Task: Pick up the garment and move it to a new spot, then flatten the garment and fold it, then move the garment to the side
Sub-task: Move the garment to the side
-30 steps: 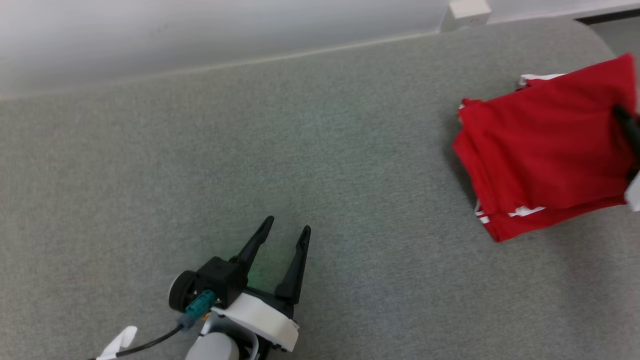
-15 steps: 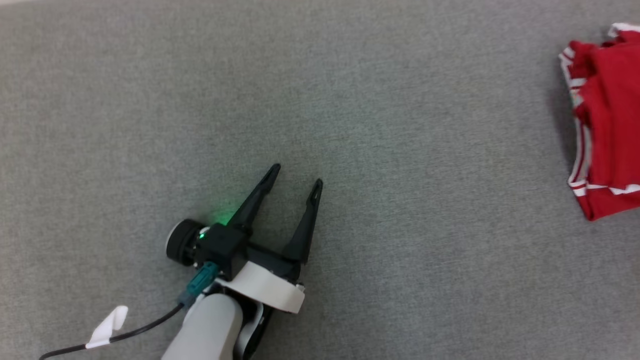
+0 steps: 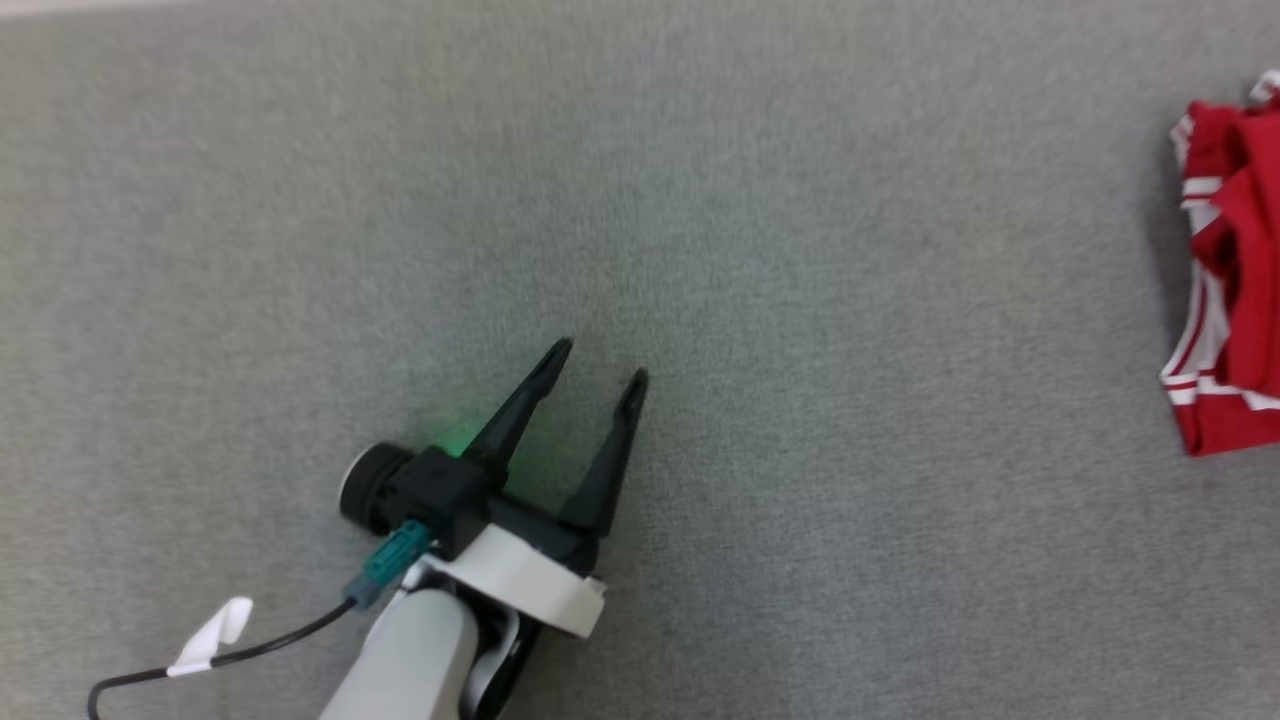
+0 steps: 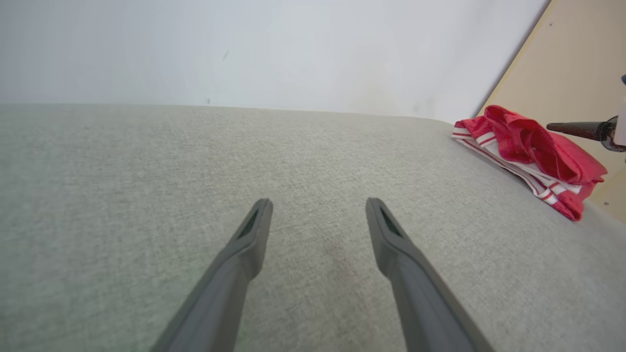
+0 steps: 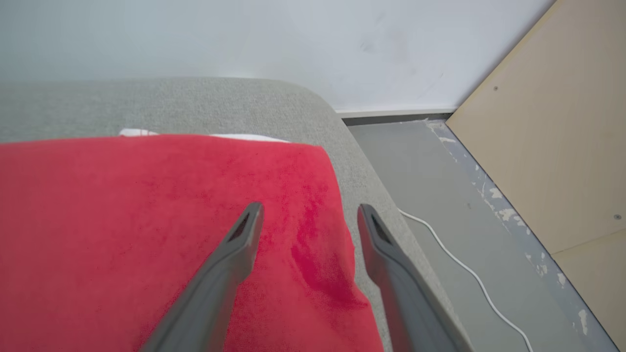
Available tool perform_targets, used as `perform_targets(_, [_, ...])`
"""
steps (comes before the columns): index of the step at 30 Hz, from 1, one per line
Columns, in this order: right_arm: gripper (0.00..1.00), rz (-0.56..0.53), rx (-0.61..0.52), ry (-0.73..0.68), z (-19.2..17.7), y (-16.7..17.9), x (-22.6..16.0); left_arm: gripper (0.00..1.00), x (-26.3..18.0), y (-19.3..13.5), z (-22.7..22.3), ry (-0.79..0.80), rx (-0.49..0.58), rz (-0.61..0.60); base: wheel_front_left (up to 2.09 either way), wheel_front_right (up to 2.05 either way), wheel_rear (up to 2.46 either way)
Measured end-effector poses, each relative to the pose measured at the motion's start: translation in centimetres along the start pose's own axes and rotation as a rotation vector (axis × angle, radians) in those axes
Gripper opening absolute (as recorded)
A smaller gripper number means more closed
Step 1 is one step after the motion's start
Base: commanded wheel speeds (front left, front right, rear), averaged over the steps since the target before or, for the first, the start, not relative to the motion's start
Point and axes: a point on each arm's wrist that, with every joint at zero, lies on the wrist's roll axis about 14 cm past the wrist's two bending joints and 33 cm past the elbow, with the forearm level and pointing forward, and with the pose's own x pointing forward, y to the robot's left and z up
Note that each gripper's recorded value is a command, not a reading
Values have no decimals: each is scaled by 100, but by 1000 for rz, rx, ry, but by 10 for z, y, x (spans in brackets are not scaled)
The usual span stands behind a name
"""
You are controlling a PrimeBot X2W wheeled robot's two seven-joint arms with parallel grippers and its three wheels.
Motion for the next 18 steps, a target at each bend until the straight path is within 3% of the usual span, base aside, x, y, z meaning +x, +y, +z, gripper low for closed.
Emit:
perform_targets(5, [100,69,-41,-146,47,13,-26,100,-23,7,22,-20,11,56,0,0,0])
perform_targets(10, [100,205,-38,-321,95,48,-68,100,-51,11,68,-116,30,117,0,0,0])
perform_targets(18, [100,416,34,-535,133,92,-153,100,-104,16,122,-238,111,191,0,0,0])
